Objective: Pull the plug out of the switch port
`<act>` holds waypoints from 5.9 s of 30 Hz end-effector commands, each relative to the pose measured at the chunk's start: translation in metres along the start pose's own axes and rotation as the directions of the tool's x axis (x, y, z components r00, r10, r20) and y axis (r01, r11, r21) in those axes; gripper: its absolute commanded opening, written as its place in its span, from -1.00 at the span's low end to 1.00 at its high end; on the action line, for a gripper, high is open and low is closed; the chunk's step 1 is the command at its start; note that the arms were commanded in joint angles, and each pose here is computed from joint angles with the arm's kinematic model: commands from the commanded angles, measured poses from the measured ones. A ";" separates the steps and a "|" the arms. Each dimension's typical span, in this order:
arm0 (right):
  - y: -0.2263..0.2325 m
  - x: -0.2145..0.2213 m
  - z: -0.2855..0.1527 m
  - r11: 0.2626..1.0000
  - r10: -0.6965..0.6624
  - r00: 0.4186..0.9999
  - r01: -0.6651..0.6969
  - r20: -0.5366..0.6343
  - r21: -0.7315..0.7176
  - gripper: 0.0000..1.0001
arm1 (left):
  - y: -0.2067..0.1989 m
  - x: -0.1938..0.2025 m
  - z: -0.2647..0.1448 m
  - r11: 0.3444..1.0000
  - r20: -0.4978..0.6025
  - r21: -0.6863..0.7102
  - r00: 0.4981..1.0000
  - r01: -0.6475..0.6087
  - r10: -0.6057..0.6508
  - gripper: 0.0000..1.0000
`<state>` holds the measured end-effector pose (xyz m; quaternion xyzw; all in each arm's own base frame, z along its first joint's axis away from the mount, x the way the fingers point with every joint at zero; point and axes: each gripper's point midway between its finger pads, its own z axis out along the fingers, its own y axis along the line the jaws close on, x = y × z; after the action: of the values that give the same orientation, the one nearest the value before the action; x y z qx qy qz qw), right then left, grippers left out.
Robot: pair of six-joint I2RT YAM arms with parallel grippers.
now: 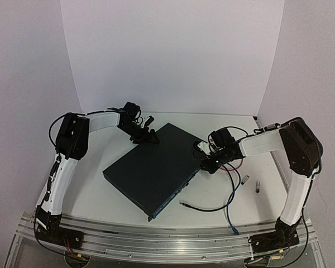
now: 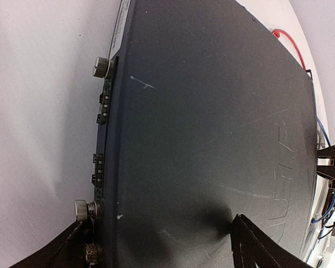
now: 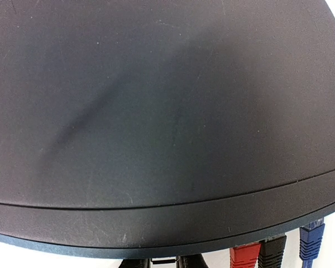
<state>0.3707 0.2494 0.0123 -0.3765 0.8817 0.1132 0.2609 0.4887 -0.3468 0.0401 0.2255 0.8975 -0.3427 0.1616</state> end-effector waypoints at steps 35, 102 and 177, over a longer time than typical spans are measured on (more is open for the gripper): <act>0.007 0.064 -0.016 0.968 0.245 0.967 -0.240 -0.077 0.073 -1.00 | 0.061 0.064 0.048 0.974 -0.159 -0.201 0.978 0.101 -0.135 0.56; 0.055 0.082 -0.040 0.906 0.403 0.915 -0.395 -0.029 0.153 -1.00 | 0.067 0.069 0.043 0.970 -0.163 -0.215 0.975 0.117 -0.154 0.53; 0.094 0.075 -0.076 0.832 0.550 0.833 -0.538 0.066 -0.137 -1.00 | -0.099 0.153 0.103 0.651 -0.173 -0.709 0.961 -0.272 0.214 0.18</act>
<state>0.2610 0.2090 0.0144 -0.1035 0.9425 0.1510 0.2795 0.2503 -0.5324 0.0451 0.3894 0.8580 -0.0283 0.3339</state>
